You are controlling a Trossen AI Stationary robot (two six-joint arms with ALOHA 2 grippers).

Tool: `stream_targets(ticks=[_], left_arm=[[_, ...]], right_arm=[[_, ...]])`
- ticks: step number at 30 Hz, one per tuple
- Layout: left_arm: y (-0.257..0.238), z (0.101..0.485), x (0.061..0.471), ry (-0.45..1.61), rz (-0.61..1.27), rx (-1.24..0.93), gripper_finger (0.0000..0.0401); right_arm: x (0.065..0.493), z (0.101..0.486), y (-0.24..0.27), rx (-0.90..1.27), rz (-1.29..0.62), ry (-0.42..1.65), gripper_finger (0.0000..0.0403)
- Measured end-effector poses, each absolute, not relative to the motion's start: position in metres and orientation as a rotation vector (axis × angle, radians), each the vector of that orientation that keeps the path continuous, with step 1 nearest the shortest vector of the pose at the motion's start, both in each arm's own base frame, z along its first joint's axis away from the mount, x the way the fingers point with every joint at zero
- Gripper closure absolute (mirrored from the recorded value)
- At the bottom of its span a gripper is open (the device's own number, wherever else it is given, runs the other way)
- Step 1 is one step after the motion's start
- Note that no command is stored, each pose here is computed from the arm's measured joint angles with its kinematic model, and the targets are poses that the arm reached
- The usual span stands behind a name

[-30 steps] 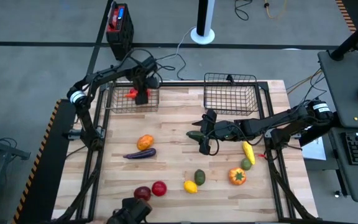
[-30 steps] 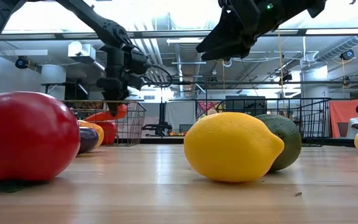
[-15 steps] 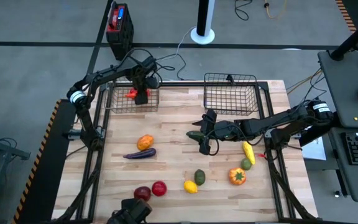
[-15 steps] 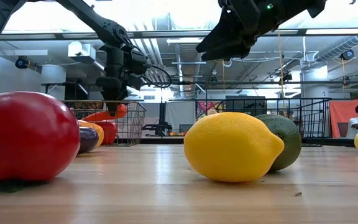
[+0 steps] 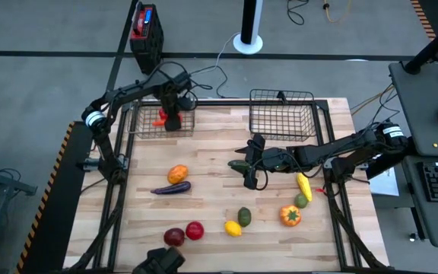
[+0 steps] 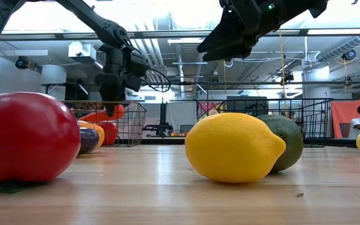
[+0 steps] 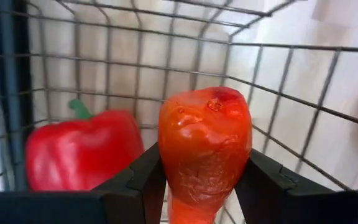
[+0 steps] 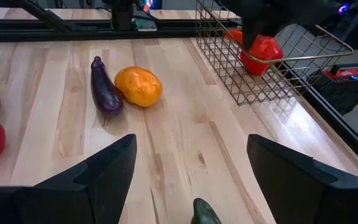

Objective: Sort produce into baskets
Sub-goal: Put the carrot into the brown wire basket

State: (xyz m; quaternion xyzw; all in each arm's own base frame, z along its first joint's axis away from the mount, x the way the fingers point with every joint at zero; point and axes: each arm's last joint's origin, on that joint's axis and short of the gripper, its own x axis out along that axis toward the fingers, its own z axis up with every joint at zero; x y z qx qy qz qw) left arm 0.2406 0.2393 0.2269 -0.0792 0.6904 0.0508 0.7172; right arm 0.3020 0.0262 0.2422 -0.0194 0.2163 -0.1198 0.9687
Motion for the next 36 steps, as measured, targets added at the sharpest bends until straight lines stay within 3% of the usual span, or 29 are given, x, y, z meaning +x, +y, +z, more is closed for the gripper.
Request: stream_targets(ticks=[36], left_arm=[[0.2396, 0.2239, 0.2414, 1.517, 0.149, -0.194, 0.0239]], right_arm=[[0.302, 0.2421, 0.0262, -0.037, -0.241, 0.438, 0.0087]])
